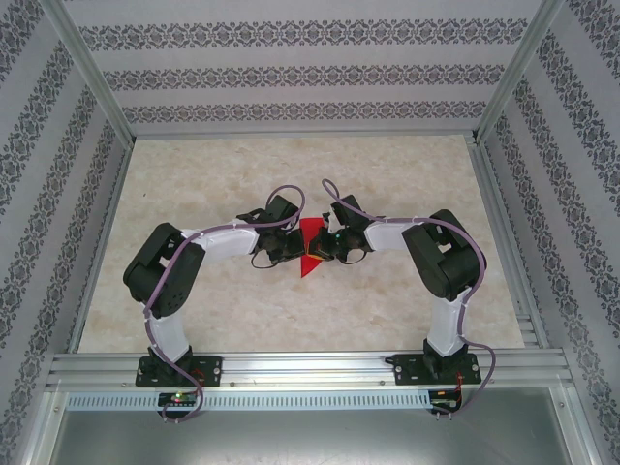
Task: Fold a paper plane with a square sheet of paper (pick it up from the middle)
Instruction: Third fold the triangle at the center of the table.
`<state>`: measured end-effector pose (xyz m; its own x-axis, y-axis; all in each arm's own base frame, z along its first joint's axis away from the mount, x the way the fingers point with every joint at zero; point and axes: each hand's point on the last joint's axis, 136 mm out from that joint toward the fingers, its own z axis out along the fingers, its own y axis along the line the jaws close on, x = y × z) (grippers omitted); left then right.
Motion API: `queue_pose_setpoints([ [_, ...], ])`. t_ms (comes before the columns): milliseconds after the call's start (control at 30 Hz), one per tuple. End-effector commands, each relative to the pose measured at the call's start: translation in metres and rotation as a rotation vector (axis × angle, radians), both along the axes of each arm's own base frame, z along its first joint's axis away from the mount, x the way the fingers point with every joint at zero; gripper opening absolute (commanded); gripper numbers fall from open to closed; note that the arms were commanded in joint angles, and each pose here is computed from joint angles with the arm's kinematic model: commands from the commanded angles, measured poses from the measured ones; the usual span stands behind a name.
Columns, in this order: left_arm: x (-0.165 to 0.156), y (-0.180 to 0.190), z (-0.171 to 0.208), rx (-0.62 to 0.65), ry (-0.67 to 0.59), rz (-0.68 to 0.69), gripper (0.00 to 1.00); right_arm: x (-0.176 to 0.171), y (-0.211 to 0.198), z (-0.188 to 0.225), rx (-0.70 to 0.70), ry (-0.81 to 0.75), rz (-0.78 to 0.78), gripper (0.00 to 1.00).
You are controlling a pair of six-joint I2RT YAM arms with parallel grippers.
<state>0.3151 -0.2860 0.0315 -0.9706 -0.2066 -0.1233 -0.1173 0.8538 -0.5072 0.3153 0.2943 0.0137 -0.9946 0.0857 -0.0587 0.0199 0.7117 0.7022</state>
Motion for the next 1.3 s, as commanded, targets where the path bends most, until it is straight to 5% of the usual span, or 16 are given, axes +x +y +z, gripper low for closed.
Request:
queue_pose_setpoints([
  [0,0.009,-0.018,0.007,-0.042,-0.028,-0.023,0.0,-0.006,-0.013,-0.022,-0.066,0.037,-0.013,0.0],
  [533,0.008,-0.016,-0.01,-0.016,-0.005,-0.017,0.0,-0.005,-0.01,-0.017,-0.036,0.038,-0.018,0.0],
  [967,-0.012,0.008,-0.04,0.106,0.072,0.0,0.0,0.018,-0.01,0.038,0.076,-0.045,-0.05,0.0],
  [1267,-0.01,0.008,-0.038,0.12,0.066,-0.001,0.0,0.003,-0.033,0.021,0.021,-0.026,-0.063,0.0],
])
